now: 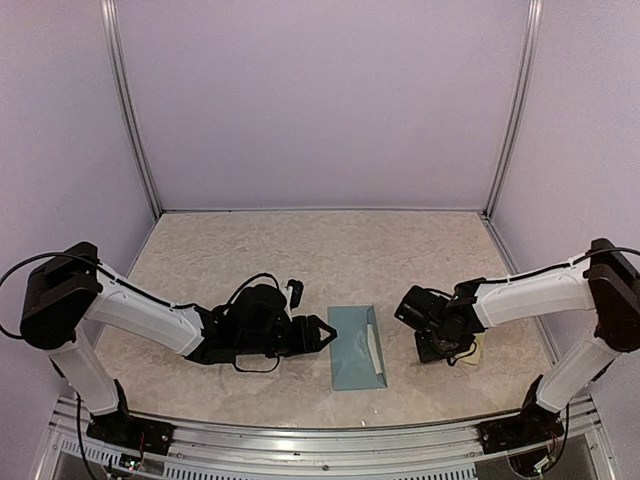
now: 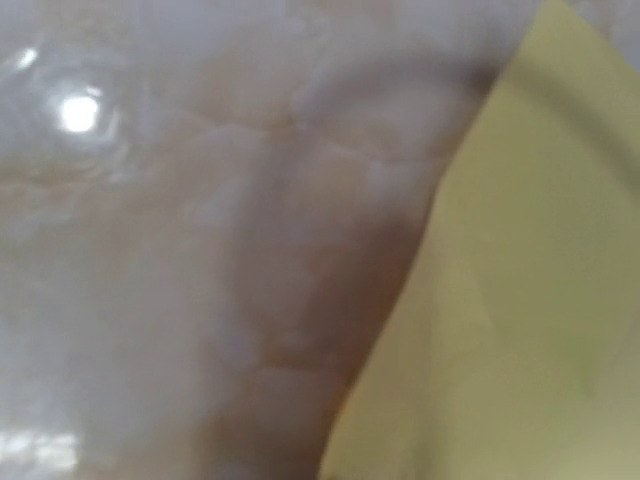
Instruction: Place the letter into the envelope and seal it
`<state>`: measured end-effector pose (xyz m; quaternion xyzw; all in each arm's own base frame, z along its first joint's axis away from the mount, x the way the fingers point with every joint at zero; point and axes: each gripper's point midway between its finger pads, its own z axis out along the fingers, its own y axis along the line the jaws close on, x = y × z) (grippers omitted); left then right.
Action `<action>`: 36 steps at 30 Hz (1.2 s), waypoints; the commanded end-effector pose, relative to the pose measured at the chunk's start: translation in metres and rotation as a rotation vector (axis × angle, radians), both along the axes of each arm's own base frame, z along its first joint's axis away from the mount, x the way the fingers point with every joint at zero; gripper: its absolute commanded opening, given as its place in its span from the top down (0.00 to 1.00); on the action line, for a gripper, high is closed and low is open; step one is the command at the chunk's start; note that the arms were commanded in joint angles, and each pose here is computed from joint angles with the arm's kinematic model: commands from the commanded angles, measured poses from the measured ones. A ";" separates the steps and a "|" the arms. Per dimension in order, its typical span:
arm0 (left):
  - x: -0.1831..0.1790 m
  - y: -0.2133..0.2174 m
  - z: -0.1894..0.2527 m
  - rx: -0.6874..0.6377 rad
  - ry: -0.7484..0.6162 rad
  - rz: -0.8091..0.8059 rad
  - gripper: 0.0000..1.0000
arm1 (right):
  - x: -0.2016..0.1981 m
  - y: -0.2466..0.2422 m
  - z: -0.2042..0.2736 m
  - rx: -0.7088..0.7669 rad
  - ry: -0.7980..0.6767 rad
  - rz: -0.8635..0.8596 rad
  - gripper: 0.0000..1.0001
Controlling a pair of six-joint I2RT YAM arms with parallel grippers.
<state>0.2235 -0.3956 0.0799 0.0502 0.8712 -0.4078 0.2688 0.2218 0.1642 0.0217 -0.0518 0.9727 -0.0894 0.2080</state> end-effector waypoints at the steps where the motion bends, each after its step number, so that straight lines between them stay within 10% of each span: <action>1: 0.000 0.000 0.008 -0.027 -0.008 -0.001 0.38 | 0.003 -0.011 0.002 -0.069 -0.032 -0.036 1.00; 9: 0.001 0.002 0.012 -0.024 -0.016 0.003 0.38 | 0.009 0.009 0.024 0.059 -0.074 -0.001 1.00; 25: -0.005 0.029 0.100 -0.172 -0.218 -0.136 0.29 | -0.062 0.164 0.224 1.086 -0.221 0.862 1.00; 36: -0.051 0.045 0.159 -0.259 -0.432 -0.351 0.15 | -0.083 0.174 0.271 1.229 -0.262 1.023 1.00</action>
